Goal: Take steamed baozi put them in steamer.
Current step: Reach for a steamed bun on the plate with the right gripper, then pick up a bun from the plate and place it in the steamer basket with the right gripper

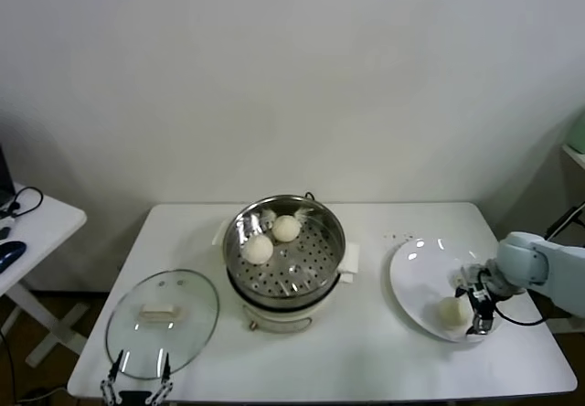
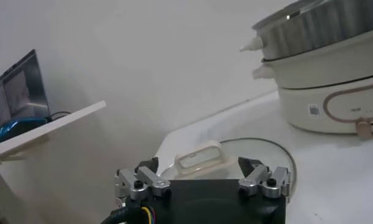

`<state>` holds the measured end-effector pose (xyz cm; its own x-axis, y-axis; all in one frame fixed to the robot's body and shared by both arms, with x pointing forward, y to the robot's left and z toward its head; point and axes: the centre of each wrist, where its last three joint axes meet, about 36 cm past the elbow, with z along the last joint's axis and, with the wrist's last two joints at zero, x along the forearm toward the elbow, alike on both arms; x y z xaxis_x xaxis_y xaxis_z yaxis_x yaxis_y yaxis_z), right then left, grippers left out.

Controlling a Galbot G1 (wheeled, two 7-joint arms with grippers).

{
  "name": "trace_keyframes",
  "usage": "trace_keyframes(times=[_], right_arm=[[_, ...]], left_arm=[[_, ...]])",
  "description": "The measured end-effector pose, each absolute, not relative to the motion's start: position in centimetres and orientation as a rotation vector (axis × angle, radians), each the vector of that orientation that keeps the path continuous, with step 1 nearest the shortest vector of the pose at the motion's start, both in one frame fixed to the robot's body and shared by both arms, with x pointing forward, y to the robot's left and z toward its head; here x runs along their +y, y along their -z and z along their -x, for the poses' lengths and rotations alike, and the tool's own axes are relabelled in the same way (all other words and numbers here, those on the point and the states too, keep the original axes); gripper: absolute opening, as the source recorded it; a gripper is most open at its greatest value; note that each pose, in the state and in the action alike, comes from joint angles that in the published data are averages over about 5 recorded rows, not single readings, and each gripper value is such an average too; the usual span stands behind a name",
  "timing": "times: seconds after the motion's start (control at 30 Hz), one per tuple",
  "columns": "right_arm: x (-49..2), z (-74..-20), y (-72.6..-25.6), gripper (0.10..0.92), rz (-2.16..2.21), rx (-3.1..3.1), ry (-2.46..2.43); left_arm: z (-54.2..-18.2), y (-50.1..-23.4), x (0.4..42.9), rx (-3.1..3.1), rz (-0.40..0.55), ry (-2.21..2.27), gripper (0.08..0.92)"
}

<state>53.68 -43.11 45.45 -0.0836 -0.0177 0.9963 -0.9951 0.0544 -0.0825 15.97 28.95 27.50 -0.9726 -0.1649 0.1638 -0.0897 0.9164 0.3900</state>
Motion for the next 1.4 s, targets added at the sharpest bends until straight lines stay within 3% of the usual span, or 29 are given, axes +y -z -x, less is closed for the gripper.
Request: trace_keyframes(times=[0.3, 0.6, 0.8, 1.1, 1.4], right_arm=[[-42.7, -53.8, -45.7, 0.760, -1.138, -1.344, -1.225], [-41.9, -54.3, -47.1, 0.635, -1.178, -1.362, -1.228], [-41.0, -55.7, -50.3, 0.597, -1.223, -1.365, -1.261], [-38.4, -59.3, -60.8, 0.602, -1.344, -1.387, -1.434], [-30.0, -60.1, -75.0, 0.602, -1.586, -1.341, -1.839]], left_arm=[[-16.0, -27.5, 28.9, -2.885, -0.190, 0.577, 0.823], [-16.1, -27.4, 28.8, -2.885, -0.183, 0.582, 0.823], [-16.1, -27.4, 28.7, -2.884, -0.180, 0.585, 0.823], [-16.1, -27.5, 28.8, -2.879, -0.181, 0.594, 0.823], [-16.1, -27.8, 28.7, -2.881, -0.182, 0.594, 0.823]])
